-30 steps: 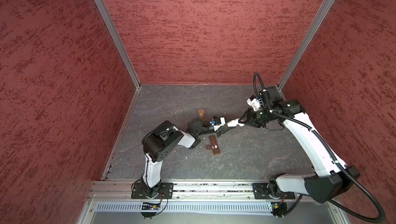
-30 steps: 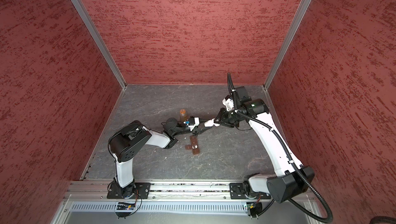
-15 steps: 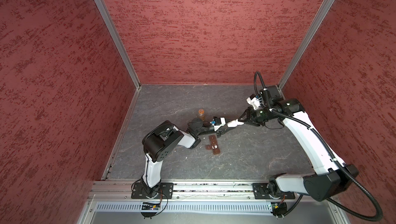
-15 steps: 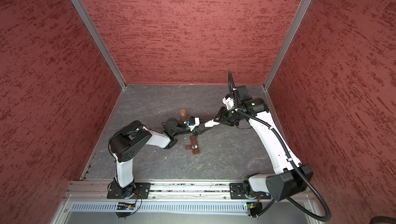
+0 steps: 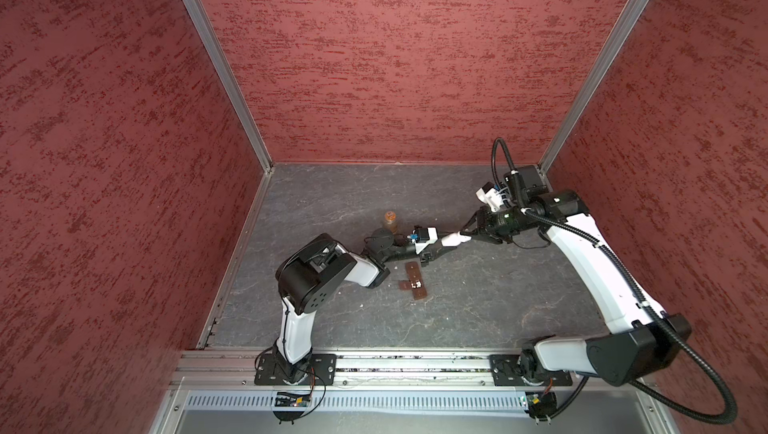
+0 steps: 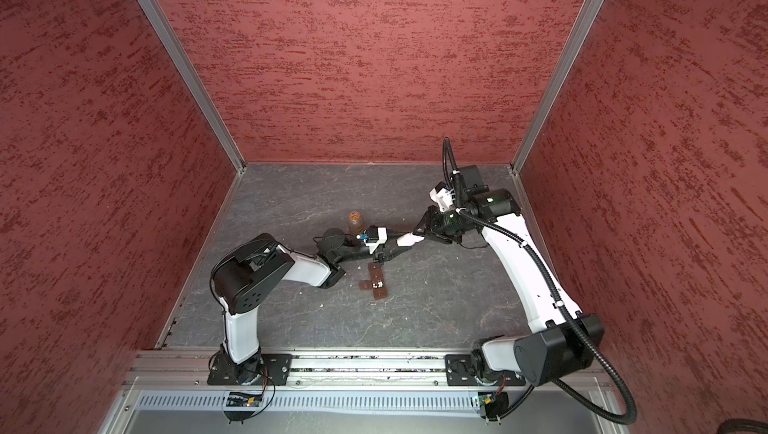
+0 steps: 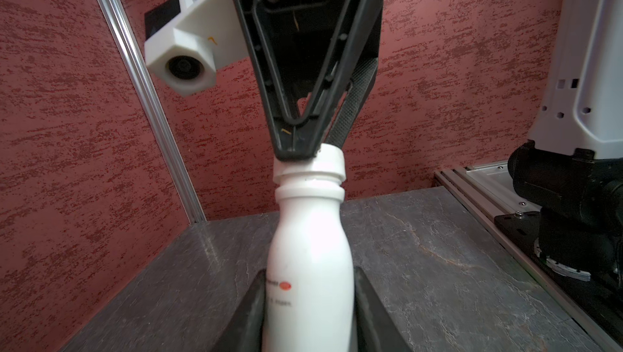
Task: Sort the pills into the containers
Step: 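Twist the white cap onto the bottle with the right gripper while the left holds it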
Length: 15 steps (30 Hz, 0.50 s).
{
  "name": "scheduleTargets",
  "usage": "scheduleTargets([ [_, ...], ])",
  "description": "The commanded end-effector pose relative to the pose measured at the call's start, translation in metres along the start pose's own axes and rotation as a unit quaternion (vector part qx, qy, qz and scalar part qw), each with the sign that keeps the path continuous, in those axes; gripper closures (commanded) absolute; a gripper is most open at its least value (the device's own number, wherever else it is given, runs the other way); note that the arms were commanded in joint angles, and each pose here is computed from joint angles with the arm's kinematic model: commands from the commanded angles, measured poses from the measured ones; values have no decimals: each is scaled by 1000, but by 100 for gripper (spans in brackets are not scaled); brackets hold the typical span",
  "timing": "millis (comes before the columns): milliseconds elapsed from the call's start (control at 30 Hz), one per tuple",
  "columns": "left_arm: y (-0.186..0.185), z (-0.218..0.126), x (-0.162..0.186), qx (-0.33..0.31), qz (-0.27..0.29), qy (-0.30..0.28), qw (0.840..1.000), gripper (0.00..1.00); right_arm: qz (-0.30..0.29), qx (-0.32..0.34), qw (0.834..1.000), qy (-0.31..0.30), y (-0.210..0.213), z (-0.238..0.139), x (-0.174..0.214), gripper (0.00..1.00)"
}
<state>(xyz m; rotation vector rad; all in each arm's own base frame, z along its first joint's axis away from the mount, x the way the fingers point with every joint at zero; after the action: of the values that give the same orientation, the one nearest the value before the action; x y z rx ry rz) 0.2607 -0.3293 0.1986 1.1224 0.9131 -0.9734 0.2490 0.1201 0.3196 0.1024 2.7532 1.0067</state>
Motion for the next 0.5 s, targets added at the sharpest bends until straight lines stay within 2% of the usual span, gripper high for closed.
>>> scheduleTargets([
  [0, -1, 7, -11, 16, 11, -23, 1000, 100, -19, -14, 1000, 9, 1, 4, -3, 71],
  [200, 1, 9, -12, 13, 12, -26, 999, 100, -10, -12, 1000, 18, -2, 8, -3, 71],
  [300, 2, 10, -14, 4, 17, -28, 999, 100, 15, -13, 1000, 11, -1, 7, -4, 72],
  [467, 6, 10, -16, -18, 26, -28, 999, 100, 115, -28, 993, -15, -4, 7, 0, 72],
])
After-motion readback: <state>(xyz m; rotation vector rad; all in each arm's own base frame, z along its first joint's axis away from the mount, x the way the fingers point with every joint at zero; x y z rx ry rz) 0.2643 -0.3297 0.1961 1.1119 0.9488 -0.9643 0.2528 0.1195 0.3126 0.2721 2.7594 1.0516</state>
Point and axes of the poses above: each gripper's point midway between its finger pads, its own z axis out along the fingers, its own y axis along the line the jaws close on, x = y × z, the point moved 8 cm from there along -z, back along the fingers, and after that the axes turned 3 degrees about z, right-handed, at the moved point
